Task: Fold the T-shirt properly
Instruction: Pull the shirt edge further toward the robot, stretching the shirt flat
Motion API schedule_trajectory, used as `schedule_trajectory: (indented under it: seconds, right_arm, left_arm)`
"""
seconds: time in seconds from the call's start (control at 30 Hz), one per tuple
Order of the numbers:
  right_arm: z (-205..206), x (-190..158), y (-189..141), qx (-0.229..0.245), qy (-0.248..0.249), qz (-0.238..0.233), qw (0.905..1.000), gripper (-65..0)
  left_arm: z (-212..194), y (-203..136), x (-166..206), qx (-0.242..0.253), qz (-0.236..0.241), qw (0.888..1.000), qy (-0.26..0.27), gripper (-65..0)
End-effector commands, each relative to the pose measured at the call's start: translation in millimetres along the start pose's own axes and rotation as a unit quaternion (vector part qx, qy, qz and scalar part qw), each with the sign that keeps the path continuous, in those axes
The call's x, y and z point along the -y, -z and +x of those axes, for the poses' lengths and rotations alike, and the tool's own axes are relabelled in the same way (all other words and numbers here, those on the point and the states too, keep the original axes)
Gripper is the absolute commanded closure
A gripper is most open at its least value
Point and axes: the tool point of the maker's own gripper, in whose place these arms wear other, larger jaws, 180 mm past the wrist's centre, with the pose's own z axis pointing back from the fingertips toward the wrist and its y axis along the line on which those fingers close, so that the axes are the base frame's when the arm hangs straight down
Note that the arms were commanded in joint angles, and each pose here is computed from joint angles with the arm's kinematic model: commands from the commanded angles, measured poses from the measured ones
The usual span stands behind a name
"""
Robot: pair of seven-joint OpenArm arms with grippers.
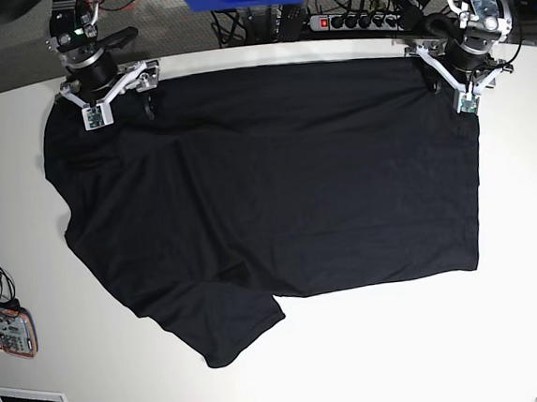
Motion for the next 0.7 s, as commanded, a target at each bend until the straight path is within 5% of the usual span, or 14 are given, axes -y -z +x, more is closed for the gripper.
schedule_trajectory:
  seconds: [0.0,0.67]
  right_arm:
    - [-55,6,-12,-0.123,-0.031,-0.013,0.9918,-62.1]
    - [-55,4,-20,-0.124,-0.037,-0.012,0.9915,-62.1]
  left_arm:
    - [-49,-6,-18,-0.108,0.039,0.993,0.027,-28.5]
    - [-67,-15,-15,-0.127,0.035,0.991,0.027,-28.5]
